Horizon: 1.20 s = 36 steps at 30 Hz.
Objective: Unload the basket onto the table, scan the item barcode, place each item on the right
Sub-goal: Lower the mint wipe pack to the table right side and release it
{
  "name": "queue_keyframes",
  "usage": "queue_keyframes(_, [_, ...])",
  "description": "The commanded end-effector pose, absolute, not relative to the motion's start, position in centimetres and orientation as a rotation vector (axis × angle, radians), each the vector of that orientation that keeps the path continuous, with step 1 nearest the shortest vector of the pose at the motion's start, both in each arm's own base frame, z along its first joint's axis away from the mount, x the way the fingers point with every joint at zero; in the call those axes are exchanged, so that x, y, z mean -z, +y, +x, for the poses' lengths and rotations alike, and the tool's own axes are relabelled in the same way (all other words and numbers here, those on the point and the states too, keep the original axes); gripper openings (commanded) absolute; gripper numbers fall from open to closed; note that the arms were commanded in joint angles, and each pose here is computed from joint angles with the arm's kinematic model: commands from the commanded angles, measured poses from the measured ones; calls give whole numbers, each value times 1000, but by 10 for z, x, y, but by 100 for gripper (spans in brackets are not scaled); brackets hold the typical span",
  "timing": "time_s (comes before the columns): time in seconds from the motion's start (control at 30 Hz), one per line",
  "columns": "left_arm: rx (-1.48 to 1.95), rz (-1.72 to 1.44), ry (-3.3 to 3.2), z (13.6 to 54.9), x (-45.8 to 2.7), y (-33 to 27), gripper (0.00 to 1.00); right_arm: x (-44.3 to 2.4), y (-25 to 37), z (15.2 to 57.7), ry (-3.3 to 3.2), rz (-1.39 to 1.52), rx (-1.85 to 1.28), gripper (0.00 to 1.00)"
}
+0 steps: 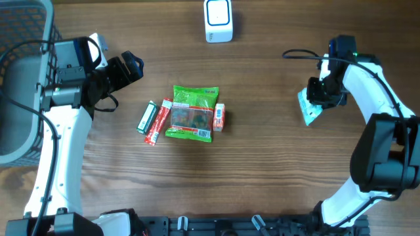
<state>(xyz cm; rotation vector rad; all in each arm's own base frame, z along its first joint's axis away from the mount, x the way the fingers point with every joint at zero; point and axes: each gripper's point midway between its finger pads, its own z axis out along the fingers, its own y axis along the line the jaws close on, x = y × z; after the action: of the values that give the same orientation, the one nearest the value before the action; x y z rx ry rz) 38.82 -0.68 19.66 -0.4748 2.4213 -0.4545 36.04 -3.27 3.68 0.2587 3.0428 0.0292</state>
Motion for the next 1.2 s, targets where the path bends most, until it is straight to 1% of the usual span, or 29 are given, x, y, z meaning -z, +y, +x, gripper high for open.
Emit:
queue_keyframes(0.0, [445,-448,2411,388,-201,-6,100,-22,-29,349,3075,241,-73,54])
queue_keyframes(0.03, [445,-448,2411,388,-201,-6,100,-21,-32,348,3077,242,-42,62])
queue_keyframes(0.1, [445,-448,2411,388,-201,-6,100,-21,-40,347,3079,244,32,67])
queue_keyframes(0.23, [445,-448,2411,388,-201,-6,100,-29,-42,357,3050,242,42,68])
queue_keyframes(0.3, [445,-448,2411,388,-201,-6,100,-41,-43,366,3023,240,42,68])
queue_keyframes(0.4, [445,-448,2411,388,-201,-6,100,-65,-43,382,2964,236,37,72])
queue_keyframes(0.47, [446,-449,2411,388,-201,-6,100,-77,-39,389,2931,229,-2,73])
queue_keyframes(0.5, [445,-448,2411,388,-201,-6,100,-85,-21,394,2904,208,-164,65])
queue_keyframes(0.53, [445,-448,2411,388,-201,-6,100,-85,-15,393,2906,204,-208,49])
queue_keyframes(0.6, [446,-449,2411,388,-201,-6,100,-80,-9,389,2921,202,-256,14])
queue_keyframes(0.63, [445,-448,2411,388,-201,-6,100,-76,-9,385,2935,209,-257,7])
queue_keyframes(0.7, [445,-448,2411,388,-201,-6,100,-67,-8,375,2968,216,-260,5])
queue_keyframes(0.77, [445,-448,2411,388,-201,-6,100,-53,-10,363,3007,227,-236,8])
queue_keyframes(0.83, [446,-449,2411,388,-201,-6,100,-39,-22,348,3052,257,-119,8])
queue_keyframes(0.93, [445,-448,2411,388,-201,-6,100,-22,-46,333,3068,378,104,8])
queue_keyframes(1.03, [445,-448,2411,388,-201,-6,100,-8,-46,330,3053,377,107,10])
queue_keyframes(1.17, [445,-448,2411,388,-201,-6,100,-12,-48,338,3025,354,106,9])
